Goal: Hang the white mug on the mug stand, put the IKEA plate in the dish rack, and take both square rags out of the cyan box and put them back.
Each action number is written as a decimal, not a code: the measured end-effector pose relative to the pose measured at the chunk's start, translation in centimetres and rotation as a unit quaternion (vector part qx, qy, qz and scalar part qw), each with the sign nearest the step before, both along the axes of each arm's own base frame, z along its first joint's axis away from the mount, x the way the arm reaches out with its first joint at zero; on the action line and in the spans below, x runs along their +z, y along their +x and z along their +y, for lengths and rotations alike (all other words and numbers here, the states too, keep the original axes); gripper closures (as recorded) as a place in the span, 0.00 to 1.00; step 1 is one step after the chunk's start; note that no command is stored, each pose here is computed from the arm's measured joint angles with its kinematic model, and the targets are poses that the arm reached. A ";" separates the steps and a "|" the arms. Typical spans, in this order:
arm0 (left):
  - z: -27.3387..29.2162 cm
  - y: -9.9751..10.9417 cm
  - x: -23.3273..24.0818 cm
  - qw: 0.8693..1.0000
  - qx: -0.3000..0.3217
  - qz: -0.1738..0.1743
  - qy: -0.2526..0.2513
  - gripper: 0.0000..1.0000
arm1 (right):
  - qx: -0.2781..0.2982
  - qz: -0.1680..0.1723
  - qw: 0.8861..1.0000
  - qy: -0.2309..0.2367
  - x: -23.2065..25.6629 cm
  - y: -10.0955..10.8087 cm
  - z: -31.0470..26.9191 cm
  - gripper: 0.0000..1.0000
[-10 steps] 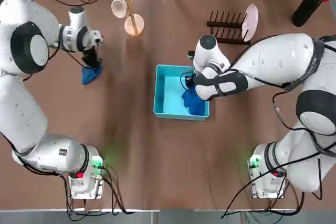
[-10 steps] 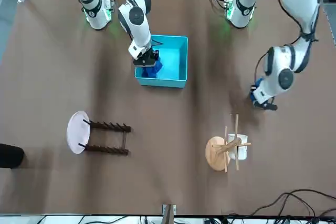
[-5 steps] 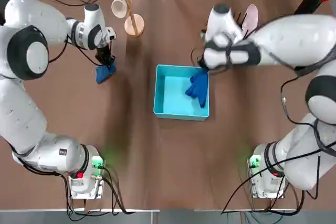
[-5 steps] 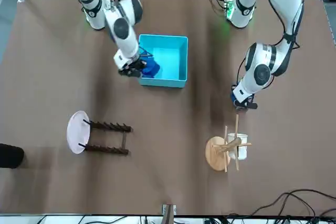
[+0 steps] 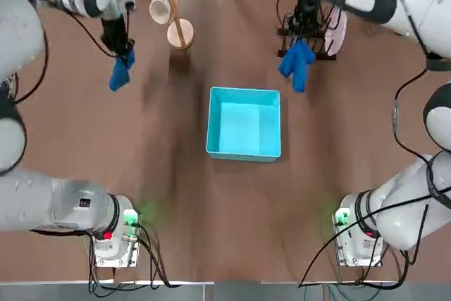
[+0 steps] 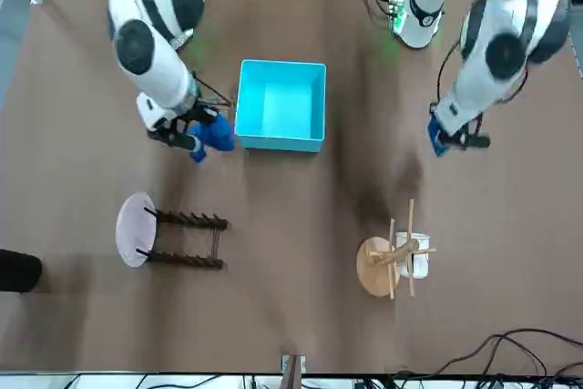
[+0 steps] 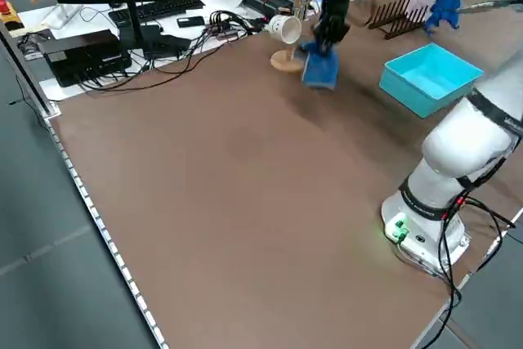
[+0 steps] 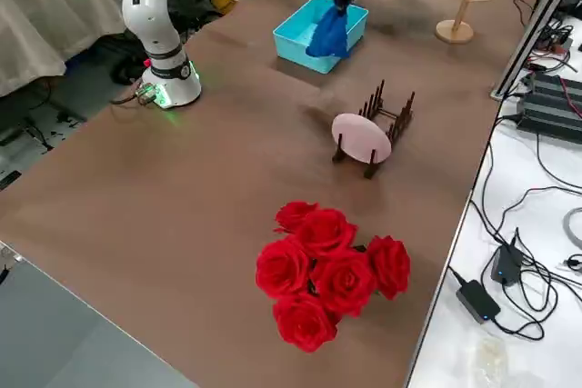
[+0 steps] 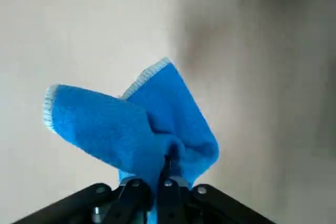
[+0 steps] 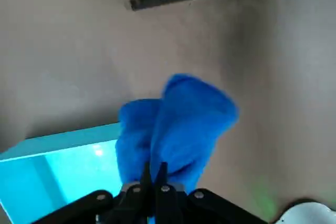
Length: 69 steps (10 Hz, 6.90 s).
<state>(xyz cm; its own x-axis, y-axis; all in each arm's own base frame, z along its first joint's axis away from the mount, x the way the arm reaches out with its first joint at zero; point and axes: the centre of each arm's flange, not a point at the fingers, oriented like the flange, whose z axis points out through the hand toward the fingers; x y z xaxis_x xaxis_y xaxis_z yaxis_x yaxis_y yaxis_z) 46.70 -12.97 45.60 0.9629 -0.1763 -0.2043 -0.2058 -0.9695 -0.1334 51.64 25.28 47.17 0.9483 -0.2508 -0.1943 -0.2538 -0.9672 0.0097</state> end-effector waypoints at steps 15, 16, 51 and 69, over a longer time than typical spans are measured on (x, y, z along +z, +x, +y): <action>-36.0 -11.6 -12.0 0.990 -0.058 0.052 -0.114 0.94 | 0.066 0.011 0.998 0.012 -10.4 0.1 -23.5 0.97; -36.3 -11.3 -13.3 0.990 -0.053 0.056 -0.114 0.92 | 0.066 0.011 0.998 0.012 -11.7 -0.7 -23.5 0.97; 10.6 9.0 19.9 0.987 0.080 -0.107 -0.086 0.01 | 0.029 0.082 0.993 0.077 -4.5 -1.8 -17.0 0.97; 10.3 9.1 19.6 0.988 0.077 -0.104 -0.086 0.01 | -0.090 0.048 0.995 -0.022 -15.0 -15.8 12.3 0.84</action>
<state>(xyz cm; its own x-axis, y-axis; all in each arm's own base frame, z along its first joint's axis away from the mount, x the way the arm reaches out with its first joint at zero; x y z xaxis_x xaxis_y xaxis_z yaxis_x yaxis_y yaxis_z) 55.84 -2.71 65.17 0.9990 -0.0384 0.0208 -0.0387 -0.9992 0.0120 35.86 37.62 32.15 0.8647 -0.4251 -0.2675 -0.4188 -0.9043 0.0833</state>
